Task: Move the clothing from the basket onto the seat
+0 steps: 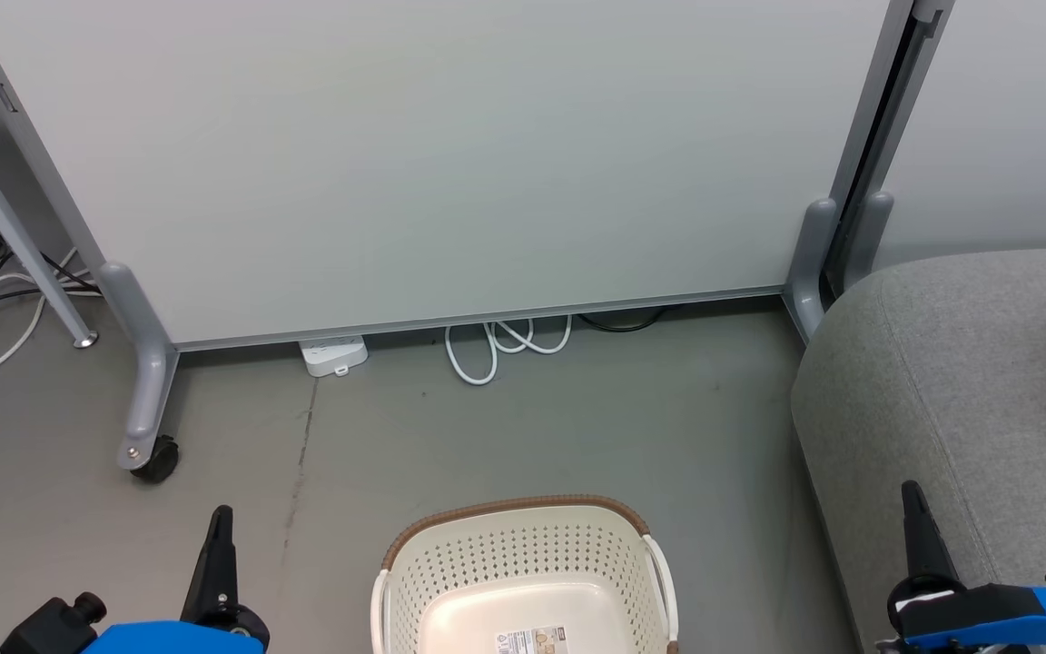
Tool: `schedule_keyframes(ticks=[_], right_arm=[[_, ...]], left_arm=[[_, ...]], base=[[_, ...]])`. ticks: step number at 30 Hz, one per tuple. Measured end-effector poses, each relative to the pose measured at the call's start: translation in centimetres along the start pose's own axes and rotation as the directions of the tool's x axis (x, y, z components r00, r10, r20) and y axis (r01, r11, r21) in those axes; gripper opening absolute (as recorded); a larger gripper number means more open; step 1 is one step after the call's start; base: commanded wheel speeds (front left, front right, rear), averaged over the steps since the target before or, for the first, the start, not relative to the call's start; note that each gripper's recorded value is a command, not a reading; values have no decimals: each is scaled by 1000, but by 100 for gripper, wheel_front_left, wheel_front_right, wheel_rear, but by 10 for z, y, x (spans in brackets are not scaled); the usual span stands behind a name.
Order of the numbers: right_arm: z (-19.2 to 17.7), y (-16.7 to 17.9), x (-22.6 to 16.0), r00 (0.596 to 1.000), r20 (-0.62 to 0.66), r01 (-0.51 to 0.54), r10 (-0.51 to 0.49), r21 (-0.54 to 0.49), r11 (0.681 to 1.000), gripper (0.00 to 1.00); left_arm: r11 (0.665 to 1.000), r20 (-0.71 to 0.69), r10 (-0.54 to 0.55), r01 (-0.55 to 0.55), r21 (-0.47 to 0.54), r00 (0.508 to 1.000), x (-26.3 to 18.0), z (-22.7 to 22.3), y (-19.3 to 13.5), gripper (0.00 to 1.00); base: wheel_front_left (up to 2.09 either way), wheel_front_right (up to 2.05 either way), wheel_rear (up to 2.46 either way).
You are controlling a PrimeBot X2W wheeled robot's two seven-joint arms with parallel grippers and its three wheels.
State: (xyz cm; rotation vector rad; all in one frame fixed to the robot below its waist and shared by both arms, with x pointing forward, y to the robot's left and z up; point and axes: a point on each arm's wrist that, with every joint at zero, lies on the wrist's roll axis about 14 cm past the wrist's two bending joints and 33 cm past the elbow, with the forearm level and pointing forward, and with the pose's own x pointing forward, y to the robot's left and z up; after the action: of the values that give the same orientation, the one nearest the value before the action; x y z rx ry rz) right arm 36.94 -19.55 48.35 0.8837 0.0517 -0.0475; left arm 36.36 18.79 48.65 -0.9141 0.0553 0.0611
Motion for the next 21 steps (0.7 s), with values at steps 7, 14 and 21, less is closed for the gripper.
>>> schedule_keyframes(ticks=[7,14,21], right_arm=[[3,3,3,1000,2,-4,4,84,996,0],[3,3,5,1000,-1,-3,3,160,987,0],[5,3,6,1000,-1,-3,3,230,973,0]], left_arm=[[997,-3,-3,3,-81,1000,3,2,-1,0],[988,-2,-3,3,-157,1000,5,5,0,0],[974,-7,-4,3,-225,1000,7,5,0,0]], base=[[0,0,0],[0,0,0],[0,0,0]])
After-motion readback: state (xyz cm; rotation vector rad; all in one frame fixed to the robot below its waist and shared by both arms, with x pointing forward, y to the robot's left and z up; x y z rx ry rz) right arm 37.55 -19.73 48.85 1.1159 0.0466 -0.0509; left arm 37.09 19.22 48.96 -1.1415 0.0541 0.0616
